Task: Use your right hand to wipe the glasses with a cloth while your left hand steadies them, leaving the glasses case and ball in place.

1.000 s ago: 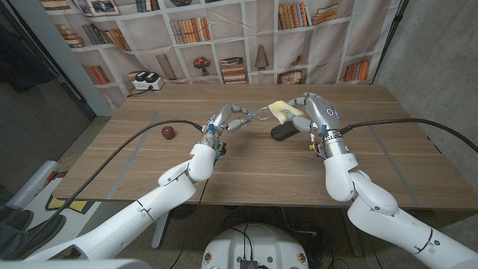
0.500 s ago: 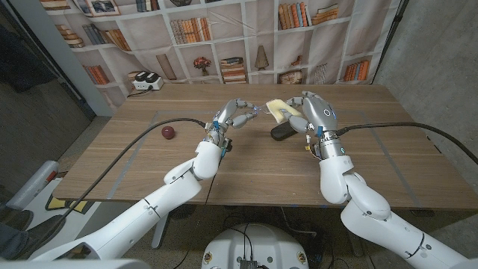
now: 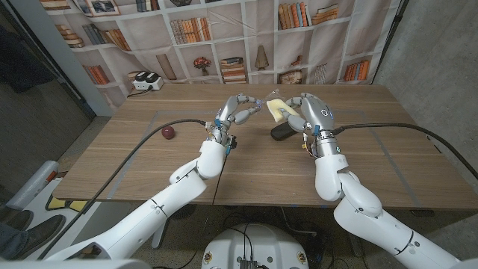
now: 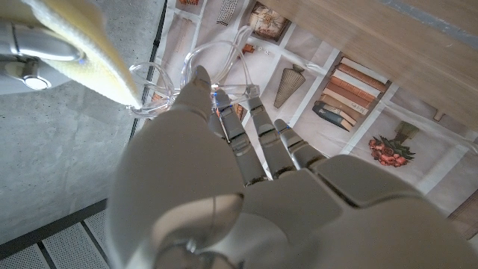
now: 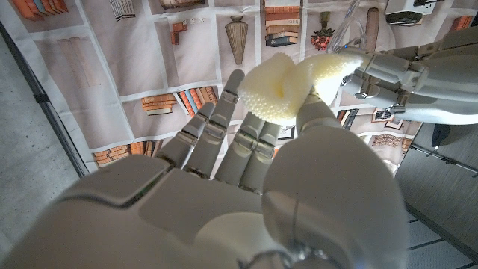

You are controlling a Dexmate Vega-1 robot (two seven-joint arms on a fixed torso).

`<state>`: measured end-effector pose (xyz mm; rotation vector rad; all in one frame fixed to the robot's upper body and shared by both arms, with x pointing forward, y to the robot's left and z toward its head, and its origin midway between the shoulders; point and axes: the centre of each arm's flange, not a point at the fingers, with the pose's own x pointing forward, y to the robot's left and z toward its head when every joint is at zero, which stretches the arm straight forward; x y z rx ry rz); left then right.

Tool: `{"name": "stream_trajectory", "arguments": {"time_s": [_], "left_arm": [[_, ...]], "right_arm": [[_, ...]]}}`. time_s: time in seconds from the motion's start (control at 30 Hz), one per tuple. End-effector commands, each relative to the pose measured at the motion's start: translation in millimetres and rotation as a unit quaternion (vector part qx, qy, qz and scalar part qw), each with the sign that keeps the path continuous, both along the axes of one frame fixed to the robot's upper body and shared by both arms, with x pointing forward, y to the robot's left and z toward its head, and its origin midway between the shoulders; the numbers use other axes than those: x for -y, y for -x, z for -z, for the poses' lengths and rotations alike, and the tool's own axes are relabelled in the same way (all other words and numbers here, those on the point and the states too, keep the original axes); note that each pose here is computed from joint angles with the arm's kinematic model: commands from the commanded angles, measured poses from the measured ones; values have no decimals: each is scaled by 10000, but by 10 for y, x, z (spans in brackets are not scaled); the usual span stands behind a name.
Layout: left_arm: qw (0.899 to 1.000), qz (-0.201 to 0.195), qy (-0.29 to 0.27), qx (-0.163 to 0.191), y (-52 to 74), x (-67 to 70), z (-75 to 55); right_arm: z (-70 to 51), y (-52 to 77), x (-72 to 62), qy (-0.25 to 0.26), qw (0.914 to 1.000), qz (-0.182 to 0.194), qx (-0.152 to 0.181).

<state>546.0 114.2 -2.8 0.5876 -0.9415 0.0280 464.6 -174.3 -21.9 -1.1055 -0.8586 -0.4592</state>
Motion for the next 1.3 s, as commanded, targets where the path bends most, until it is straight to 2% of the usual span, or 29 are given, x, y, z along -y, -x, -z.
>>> {"name": "stream_trajectory", "arguments": {"time_s": [0.03,0.3,0.47,0.93,1.1,1.3], "left_arm": [[9991,-183,-130,373,3,173,-33],[9968,-393,-371,595,-6,261,-21],[9957,-454,-529,614,-16,287,23],[9961,-557,-571,366,-2,174,196],[9965,-551,-524,349,14,158,221],[9973,-452,-410,415,47,176,178]], "right_arm": [[14,-97,-46,-125,9997,23,-221],[7,-163,-97,-164,9993,31,-339],[-45,-159,-92,-238,9992,78,-297],[-228,-48,77,-370,9987,343,-90],[-292,-9,146,-424,9981,455,21],[-210,-56,108,-426,9986,289,-115]]}}
